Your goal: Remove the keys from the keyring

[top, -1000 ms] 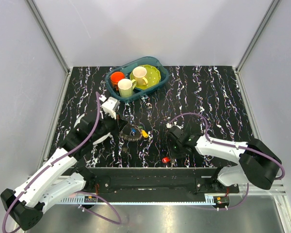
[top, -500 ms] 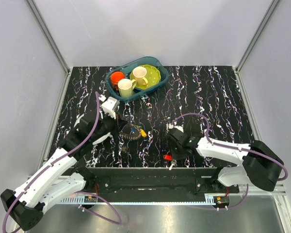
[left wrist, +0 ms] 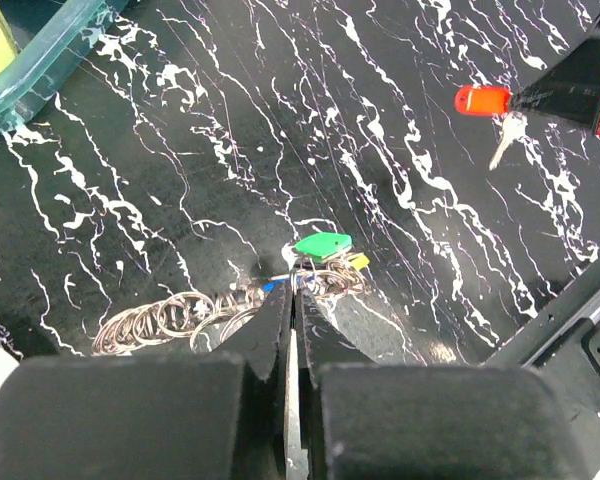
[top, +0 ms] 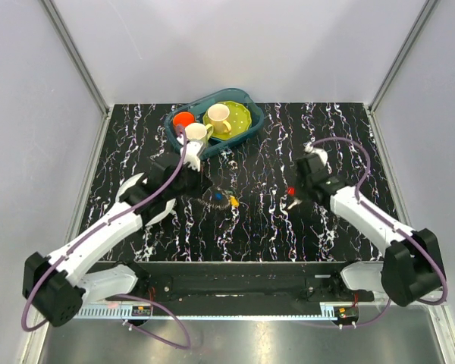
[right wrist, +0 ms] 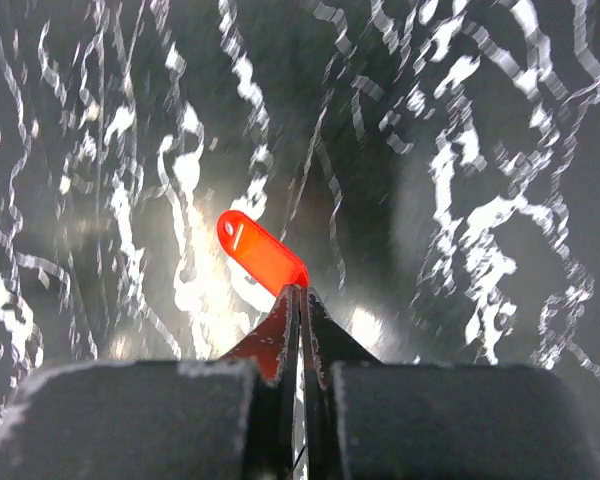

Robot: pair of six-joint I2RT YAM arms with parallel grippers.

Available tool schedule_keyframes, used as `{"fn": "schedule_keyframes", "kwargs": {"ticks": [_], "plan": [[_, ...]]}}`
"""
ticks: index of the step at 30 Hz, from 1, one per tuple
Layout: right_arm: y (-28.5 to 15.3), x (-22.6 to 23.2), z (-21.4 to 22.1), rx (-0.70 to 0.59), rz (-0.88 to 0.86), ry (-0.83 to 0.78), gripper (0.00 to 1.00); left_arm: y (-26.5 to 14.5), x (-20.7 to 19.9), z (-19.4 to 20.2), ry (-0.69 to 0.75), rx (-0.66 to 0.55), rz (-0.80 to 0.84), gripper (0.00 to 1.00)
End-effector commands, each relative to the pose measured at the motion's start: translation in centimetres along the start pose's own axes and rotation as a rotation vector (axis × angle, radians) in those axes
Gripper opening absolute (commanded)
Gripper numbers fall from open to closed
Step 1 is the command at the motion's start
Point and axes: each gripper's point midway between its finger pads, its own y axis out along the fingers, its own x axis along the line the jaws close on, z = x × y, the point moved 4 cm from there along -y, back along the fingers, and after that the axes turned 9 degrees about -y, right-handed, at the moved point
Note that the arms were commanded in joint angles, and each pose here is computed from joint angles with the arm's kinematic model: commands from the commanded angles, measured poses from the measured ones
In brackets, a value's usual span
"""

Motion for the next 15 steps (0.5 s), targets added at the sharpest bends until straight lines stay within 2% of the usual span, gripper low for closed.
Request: {"fn": "schedule_keyframes", "kwargs": {"ticks": [1, 8, 13, 15], "plan": [[3.0, -4.3, -3.9, -0.051, 0.049, 0.007, 0.00, 1.2, -1.7, -4.8, -0.029, -0.161, 0.050, 0.00], [7.1, -9.7, -6.0, -0.007, 0.118, 0.187, 0.00, 6.5, 0.5, -4.4, -0.039, -0.133, -0.060, 0.00], [9.5, -12.4, -6.4, 0.030, 0.189, 0.246, 0.01, 9.3, 1.8, -5.0, -0.007, -0.124, -0.135, 0.00], [10.0, -13.6, -6.3, 0.047, 0.197, 0.285, 0.09, 10.4, 2.2, -4.8, -0.008, -0.110, -0.151, 0.00]]}}
